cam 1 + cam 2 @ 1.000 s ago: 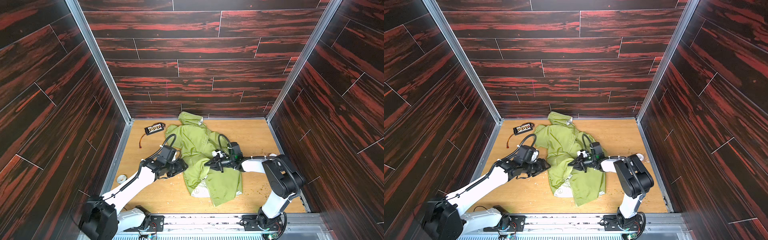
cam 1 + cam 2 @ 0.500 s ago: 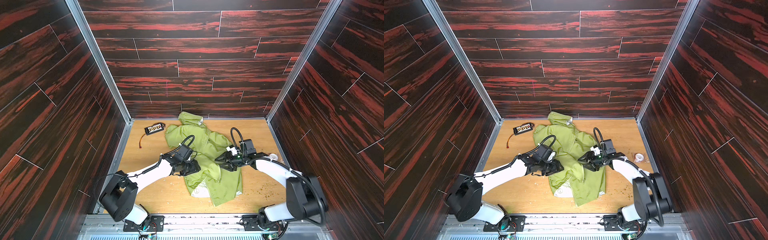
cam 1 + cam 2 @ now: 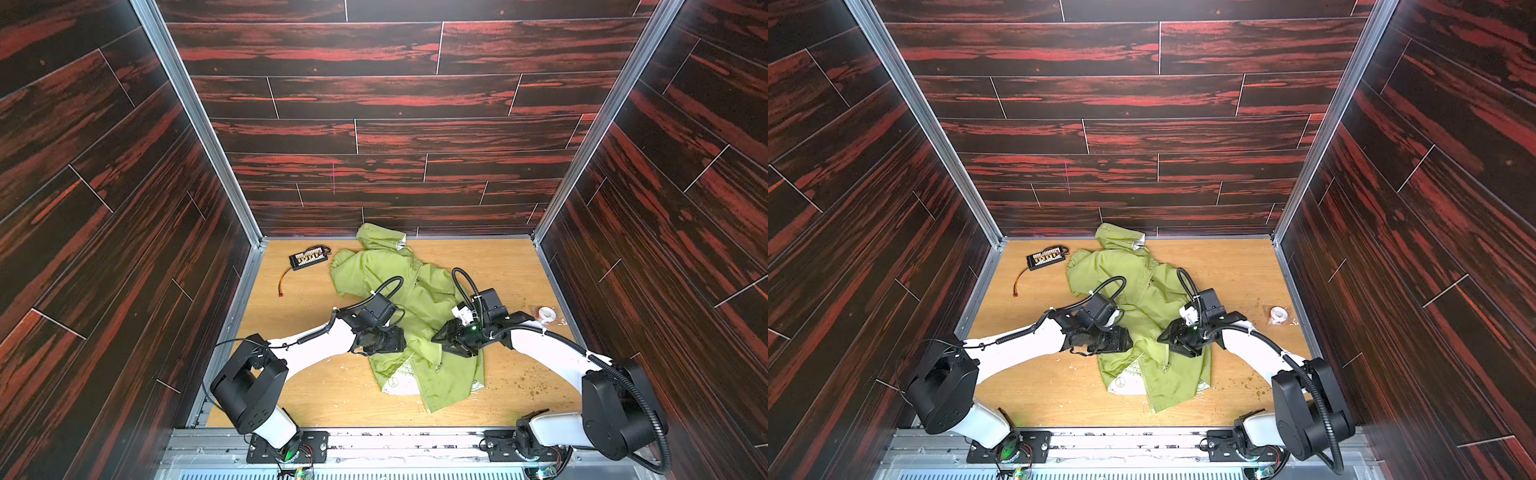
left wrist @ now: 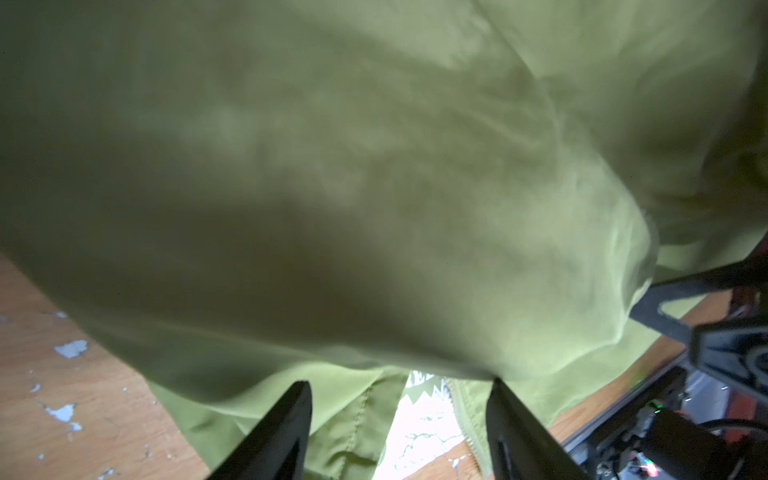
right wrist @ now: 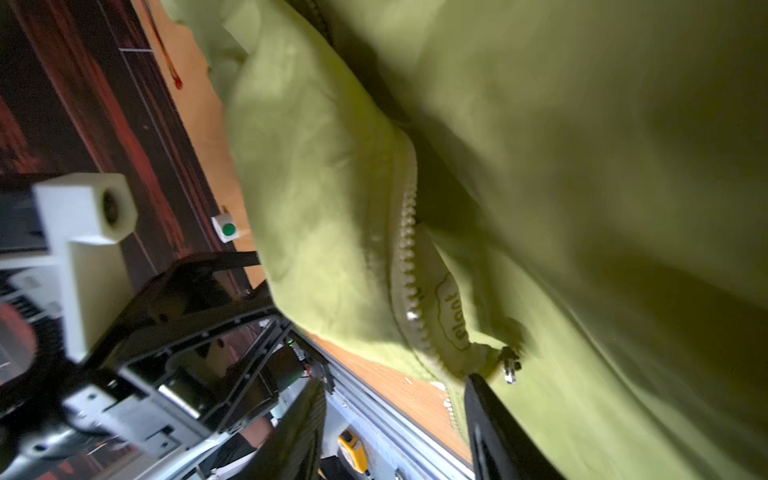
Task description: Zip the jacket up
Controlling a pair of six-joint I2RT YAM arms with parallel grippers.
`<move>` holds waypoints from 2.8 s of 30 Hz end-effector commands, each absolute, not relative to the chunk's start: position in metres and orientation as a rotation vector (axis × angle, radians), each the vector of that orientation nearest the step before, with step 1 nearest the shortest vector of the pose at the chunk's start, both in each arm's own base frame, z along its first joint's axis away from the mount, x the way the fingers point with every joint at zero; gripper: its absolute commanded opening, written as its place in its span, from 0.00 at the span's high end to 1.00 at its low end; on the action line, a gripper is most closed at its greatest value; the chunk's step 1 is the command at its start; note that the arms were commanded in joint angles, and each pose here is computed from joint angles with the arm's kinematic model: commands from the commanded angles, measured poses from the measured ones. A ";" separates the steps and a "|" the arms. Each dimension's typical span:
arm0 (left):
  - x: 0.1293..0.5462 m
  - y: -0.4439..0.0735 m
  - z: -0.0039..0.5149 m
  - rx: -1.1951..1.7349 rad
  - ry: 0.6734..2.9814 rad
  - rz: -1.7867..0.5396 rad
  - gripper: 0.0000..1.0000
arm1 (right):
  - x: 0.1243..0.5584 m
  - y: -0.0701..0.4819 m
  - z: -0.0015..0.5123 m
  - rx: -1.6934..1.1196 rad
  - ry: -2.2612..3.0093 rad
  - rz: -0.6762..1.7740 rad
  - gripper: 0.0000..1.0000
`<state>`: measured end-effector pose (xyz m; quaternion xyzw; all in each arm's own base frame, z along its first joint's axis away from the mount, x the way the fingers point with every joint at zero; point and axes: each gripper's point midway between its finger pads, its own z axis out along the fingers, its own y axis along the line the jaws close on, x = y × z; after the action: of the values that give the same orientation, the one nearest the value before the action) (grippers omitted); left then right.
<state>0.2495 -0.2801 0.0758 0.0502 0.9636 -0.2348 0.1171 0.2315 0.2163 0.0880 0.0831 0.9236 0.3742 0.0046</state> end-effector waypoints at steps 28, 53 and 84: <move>0.242 -0.259 0.094 0.455 2.836 -0.323 1.00 | 0.224 0.257 0.090 0.138 2.937 1.341 0.90; 0.191 -0.121 0.139 -0.322 2.796 -0.245 0.41 | 0.218 0.383 0.173 -0.248 2.876 1.816 1.00; 0.263 -0.122 0.216 -0.872 2.125 -1.042 0.30 | 0.433 0.418 0.231 0.067 2.613 1.640 1.00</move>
<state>0.2587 -0.1191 0.1979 -0.3647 0.7903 -0.3888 0.3020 0.4040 0.4309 0.2430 -0.0026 0.8296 0.5583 0.0070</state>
